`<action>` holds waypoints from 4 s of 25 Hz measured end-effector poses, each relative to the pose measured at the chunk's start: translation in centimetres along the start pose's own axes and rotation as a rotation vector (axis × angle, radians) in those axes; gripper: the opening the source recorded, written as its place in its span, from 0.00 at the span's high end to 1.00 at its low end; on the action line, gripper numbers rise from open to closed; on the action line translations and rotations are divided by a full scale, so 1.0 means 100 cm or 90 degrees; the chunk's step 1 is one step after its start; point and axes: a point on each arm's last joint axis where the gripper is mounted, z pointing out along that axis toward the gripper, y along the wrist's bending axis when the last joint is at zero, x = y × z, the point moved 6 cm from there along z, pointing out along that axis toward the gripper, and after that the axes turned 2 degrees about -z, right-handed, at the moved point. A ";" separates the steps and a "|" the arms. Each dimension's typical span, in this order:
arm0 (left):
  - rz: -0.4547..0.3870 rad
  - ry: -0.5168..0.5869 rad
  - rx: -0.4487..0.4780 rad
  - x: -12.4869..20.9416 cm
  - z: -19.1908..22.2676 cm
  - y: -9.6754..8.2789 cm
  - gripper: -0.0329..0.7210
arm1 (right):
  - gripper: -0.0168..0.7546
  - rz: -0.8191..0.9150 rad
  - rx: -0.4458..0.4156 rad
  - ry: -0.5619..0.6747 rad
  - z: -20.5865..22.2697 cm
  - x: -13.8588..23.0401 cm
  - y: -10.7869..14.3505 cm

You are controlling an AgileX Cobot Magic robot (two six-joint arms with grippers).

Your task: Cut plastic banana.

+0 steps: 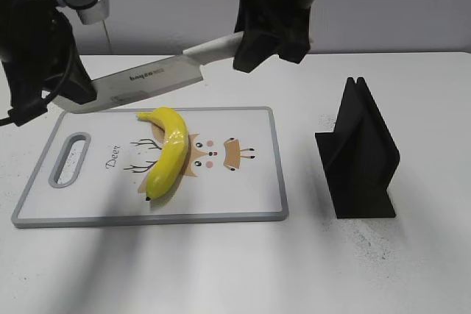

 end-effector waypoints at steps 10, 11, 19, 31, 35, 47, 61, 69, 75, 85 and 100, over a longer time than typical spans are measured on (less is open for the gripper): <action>0.036 0.015 -0.050 -0.001 0.012 0.021 0.97 | 0.77 0.034 0.005 0.110 0.041 0.034 -0.013; 0.038 0.015 -0.049 -0.002 0.016 0.023 0.97 | 0.77 0.035 0.003 0.124 0.046 0.039 -0.014; 0.027 0.015 -0.019 -0.008 0.045 0.034 0.97 | 0.77 0.033 0.007 0.170 0.063 0.055 -0.019; -0.015 0.082 0.093 0.020 0.157 0.031 0.96 | 0.77 0.111 -0.108 0.230 0.155 0.105 -0.003; -0.017 0.077 0.079 0.017 0.147 0.033 0.96 | 0.77 0.112 -0.109 0.230 0.149 0.102 -0.003; -0.006 0.024 -0.003 -0.005 0.065 0.038 0.97 | 0.76 0.081 -0.033 0.178 0.075 0.052 -0.028; -0.008 -0.002 -0.031 -0.011 0.018 0.033 0.93 | 0.75 0.070 -0.004 0.147 0.048 0.034 -0.032; -0.042 -0.035 -0.029 -0.019 0.018 0.032 0.16 | 0.77 0.096 -0.006 0.138 0.048 0.032 -0.031; -0.054 -0.050 -0.060 -0.022 0.006 0.036 0.11 | 0.77 0.104 -0.002 0.139 0.048 0.032 -0.032; -0.263 -0.069 -0.201 -0.023 -0.070 0.053 0.13 | 0.77 0.252 0.020 0.143 0.046 0.033 -0.033; -0.685 0.079 -0.190 0.057 -0.096 0.029 0.17 | 0.77 0.603 0.100 0.125 -0.004 0.030 -0.015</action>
